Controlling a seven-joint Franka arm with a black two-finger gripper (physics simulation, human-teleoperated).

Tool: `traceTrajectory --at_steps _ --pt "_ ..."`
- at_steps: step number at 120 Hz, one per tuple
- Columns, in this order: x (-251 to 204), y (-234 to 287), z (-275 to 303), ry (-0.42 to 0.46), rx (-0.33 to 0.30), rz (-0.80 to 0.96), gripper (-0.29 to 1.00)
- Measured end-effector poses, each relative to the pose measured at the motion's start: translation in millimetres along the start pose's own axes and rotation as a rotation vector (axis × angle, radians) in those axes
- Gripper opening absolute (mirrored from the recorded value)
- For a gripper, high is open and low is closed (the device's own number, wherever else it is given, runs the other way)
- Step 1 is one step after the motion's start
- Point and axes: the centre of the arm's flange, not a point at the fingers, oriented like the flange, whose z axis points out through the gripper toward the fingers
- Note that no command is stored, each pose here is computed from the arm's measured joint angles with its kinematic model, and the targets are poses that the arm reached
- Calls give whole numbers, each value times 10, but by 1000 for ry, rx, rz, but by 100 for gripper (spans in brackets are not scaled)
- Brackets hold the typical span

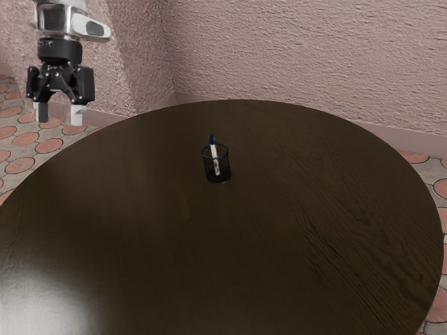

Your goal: Take the marker out of the pen holder and place it to the left of the pen holder.

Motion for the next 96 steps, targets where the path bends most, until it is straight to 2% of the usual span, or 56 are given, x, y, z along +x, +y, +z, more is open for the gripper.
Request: traceTrajectory --at_steps 9,18,27,32,43,65,77,96 --pt "426 -124 -8 111 -34 10 70" --pt "1446 -89 -113 237 -71 80 70" --pt "2377 88 -81 375 -49 81 70" --pt "2760 131 55 428 -31 59 70" --pt "3462 118 428 527 -48 27 70" --pt "3991 -60 561 751 -62 -35 69" --pt "4214 -88 705 821 -71 -49 64" --pt "4404 -93 837 892 -84 -62 46"
